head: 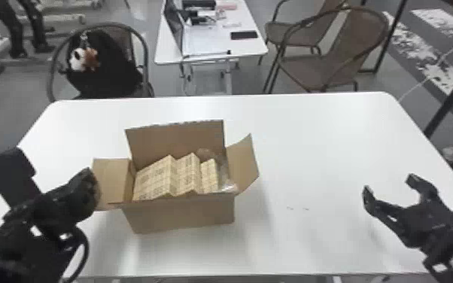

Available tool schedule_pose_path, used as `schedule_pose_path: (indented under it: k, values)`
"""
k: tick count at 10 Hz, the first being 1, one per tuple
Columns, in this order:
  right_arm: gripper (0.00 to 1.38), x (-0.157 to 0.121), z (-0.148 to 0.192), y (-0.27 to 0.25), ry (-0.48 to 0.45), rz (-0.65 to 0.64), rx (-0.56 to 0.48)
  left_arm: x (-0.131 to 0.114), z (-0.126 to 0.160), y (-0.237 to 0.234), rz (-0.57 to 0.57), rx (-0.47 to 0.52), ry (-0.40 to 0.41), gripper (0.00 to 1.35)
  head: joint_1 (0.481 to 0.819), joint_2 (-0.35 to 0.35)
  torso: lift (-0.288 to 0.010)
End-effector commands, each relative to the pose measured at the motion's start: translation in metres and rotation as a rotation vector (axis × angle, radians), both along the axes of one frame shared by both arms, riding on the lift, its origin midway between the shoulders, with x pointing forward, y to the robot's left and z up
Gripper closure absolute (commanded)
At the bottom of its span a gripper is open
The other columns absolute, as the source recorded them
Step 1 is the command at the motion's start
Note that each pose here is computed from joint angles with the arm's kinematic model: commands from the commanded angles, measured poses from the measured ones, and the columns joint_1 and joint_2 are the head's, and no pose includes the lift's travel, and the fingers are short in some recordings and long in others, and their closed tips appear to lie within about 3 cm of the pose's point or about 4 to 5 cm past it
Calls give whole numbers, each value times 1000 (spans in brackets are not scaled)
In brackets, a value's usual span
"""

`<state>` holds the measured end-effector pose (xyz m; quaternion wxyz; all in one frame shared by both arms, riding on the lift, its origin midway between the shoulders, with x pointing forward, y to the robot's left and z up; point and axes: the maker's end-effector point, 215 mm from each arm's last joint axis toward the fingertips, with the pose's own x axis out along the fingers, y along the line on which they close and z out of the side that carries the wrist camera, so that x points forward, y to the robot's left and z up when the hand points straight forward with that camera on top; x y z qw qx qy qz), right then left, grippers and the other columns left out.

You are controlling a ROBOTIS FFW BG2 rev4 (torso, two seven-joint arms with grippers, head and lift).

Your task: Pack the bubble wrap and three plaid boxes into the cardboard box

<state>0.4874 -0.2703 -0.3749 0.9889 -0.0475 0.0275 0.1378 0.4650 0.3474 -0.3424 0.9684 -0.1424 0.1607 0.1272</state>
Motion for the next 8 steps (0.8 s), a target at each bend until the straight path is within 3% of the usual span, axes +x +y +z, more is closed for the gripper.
schedule_pose_path:
  k: [1,3,8]
  values:
    - [268,1,-4,6,14,12,-10,5,1,23,93,-23,-49,1210,695,77,-148]
    - [268,2,-9,13,31,32,-15,13,0,66,250,-46,-127,1208,695,131,-148]
    - [268,3,-14,17,51,42,-14,-25,5,153,544,-29,-212,1210,695,263,-148]
